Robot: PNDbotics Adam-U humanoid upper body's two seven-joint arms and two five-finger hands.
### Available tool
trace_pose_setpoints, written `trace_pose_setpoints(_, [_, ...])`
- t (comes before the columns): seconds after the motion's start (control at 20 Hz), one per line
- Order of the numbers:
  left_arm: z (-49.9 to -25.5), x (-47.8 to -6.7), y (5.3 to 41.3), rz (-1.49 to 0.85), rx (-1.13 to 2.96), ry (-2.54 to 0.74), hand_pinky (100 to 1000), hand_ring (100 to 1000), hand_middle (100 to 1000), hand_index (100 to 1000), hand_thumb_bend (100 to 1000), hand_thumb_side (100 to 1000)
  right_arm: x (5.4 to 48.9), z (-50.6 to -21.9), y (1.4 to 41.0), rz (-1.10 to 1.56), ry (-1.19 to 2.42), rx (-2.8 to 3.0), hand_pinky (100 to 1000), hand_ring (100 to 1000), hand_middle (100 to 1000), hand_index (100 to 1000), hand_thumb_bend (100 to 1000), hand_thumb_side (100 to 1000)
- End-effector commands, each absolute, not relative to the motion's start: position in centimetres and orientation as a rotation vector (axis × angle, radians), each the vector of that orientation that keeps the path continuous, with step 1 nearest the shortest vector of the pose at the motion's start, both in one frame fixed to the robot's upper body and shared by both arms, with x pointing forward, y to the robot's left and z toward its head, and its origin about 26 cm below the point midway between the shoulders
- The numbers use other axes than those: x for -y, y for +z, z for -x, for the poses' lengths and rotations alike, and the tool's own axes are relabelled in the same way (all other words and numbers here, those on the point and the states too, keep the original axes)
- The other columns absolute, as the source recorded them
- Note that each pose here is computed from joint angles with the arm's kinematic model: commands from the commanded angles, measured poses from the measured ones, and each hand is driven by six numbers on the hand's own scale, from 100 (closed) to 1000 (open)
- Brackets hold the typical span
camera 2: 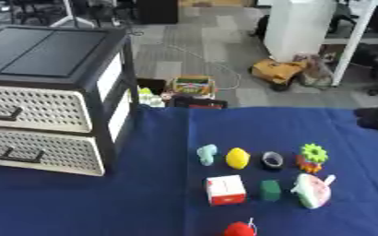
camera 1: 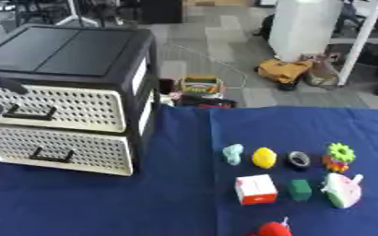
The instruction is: Pick up objects from table and place into drawer.
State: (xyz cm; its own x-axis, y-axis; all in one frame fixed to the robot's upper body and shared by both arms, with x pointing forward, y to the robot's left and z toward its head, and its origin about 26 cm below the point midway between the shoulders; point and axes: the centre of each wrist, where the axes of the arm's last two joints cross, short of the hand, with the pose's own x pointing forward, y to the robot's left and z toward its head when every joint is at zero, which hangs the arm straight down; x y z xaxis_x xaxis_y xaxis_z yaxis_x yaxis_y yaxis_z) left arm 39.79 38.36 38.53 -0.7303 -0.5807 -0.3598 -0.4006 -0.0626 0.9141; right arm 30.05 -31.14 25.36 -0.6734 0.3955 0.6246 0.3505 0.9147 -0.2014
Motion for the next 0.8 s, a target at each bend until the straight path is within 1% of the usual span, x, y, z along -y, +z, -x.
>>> trace_pose_setpoints(0.05, [-38.97,-38.82,40.42,-1.066,1.963,-2.111,100,100,100,817,100,1000,31.24,-29.71,26.19,0.539,0.092,2.398,705,706,460,840,100,1000])
trace_pose_setpoints(0.8, [-39.25,-38.60,40.24,-1.143,1.904,-2.136,100,100,100,838,100,1000,31.28,-29.71,26.19,0.531,0.086,2.396,708,706,459,841,100,1000])
